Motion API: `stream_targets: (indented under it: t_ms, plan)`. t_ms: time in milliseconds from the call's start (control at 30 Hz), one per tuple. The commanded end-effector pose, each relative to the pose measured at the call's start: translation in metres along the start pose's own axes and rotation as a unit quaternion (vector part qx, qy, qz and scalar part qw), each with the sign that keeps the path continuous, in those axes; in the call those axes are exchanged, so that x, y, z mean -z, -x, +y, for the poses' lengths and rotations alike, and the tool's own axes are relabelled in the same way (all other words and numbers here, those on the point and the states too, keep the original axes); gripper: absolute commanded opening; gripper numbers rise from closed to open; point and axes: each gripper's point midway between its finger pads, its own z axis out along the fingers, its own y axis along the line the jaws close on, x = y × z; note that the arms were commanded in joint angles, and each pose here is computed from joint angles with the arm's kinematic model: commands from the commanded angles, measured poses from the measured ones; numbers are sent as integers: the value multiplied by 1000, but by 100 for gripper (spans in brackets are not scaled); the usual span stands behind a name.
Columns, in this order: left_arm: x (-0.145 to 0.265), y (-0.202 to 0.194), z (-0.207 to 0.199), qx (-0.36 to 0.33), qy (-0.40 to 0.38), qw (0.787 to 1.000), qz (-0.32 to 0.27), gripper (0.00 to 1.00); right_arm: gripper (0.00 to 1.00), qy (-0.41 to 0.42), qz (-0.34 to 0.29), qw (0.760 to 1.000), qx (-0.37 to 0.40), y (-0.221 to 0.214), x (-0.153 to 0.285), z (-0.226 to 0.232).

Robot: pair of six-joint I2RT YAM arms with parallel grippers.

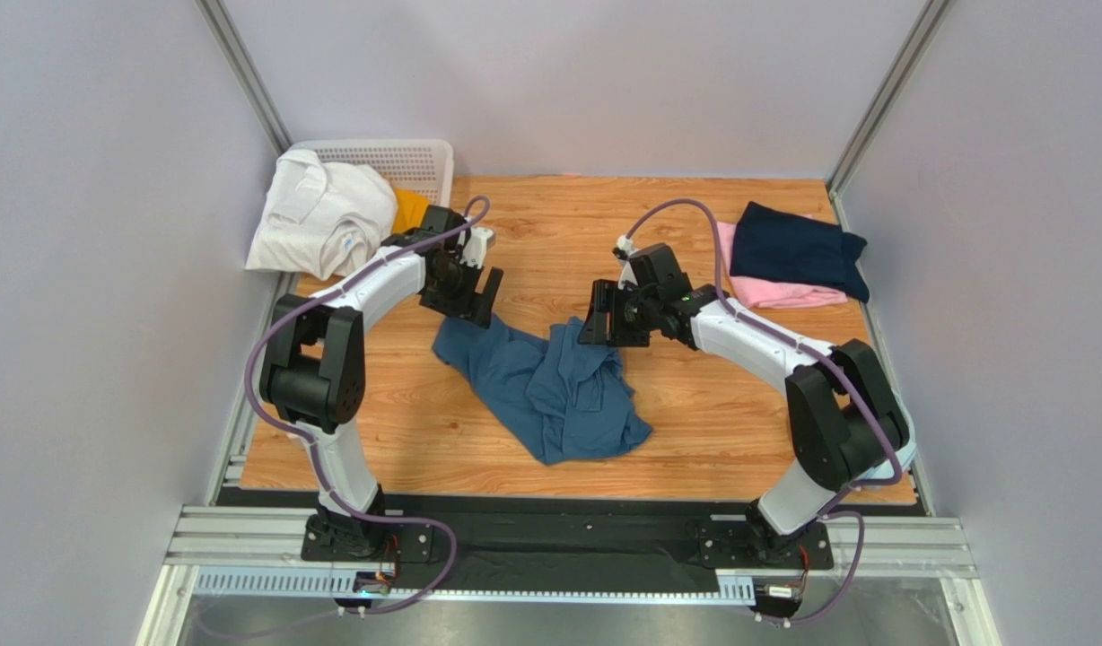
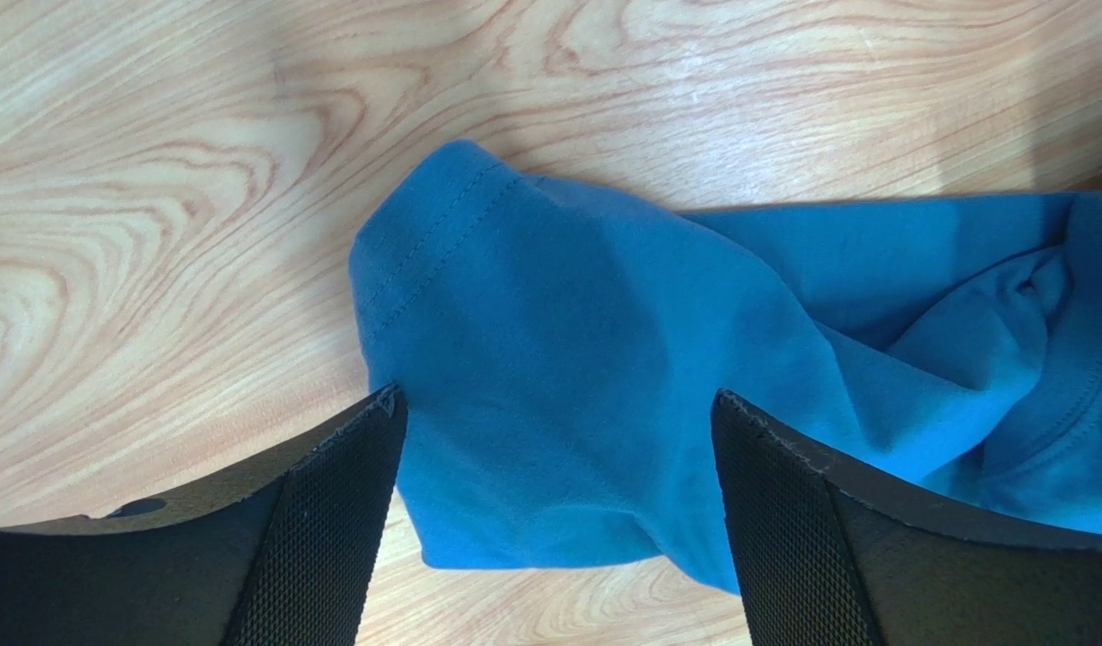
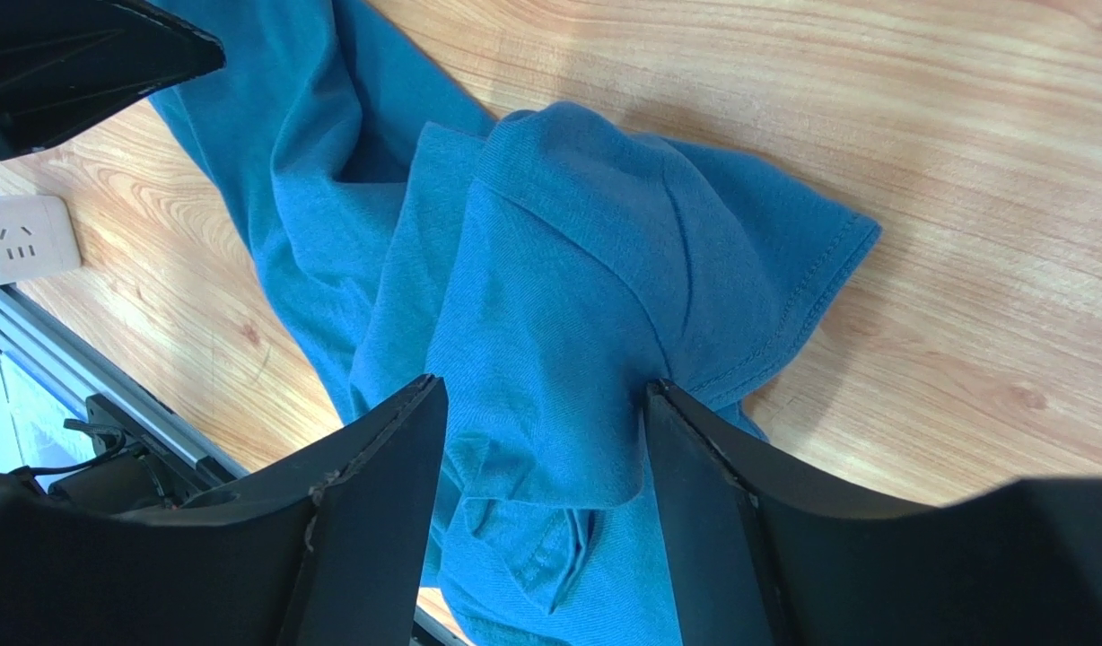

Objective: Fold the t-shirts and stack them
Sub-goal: Flatten out the tshirt

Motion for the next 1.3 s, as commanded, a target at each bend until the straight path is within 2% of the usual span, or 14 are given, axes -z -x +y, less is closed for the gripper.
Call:
stream_targets:
  t_ms: [0,100,167,200,233,300,333,433,500,567,767,1000,1133,1267]
  plan:
    - [11,11,3,-4,3,999,-31,88,60,26,-19,999,-7,16,-4,12]
    - [11,9,4,-2,2,1000,-30,87,57,27,-15,999,-12,14,-8,10]
    - [10,8,5,-1,1,1000,-30,80,48,32,-12,999,-15,15,-9,11]
    - [10,9,5,0,0,1000,-31,68,44,34,-13,999,-15,16,-8,13]
    - [11,10,5,1,-2,999,-33,61,35,35,-13,999,-16,16,-8,13]
    - [12,11,4,1,-5,999,-36,50,26,36,-13,999,-16,16,-8,14]
    - [13,12,3,3,-7,999,-38,41,17,36,-15,999,-17,18,-7,14]
    - [13,14,0,5,-14,999,-41,26,3,36,-16,999,-17,18,-4,15]
    - [16,17,-1,6,-17,999,-44,14,0,36,-19,999,-15,20,0,16]
    - [23,23,-2,10,-23,998,-52,10,0,38,-35,999,-9,28,11,22]
    - [78,80,0,10,-34,991,-131,4,0,39,-78,996,10,71,47,27]
    - [139,137,11,21,-20,978,-208,1,0,49,-158,986,-3,149,104,26]
    - [172,155,17,15,-5,970,-242,1,0,58,-208,976,16,185,141,41]
    - [199,156,12,4,-1,964,-267,1,0,61,-241,968,36,208,181,61]
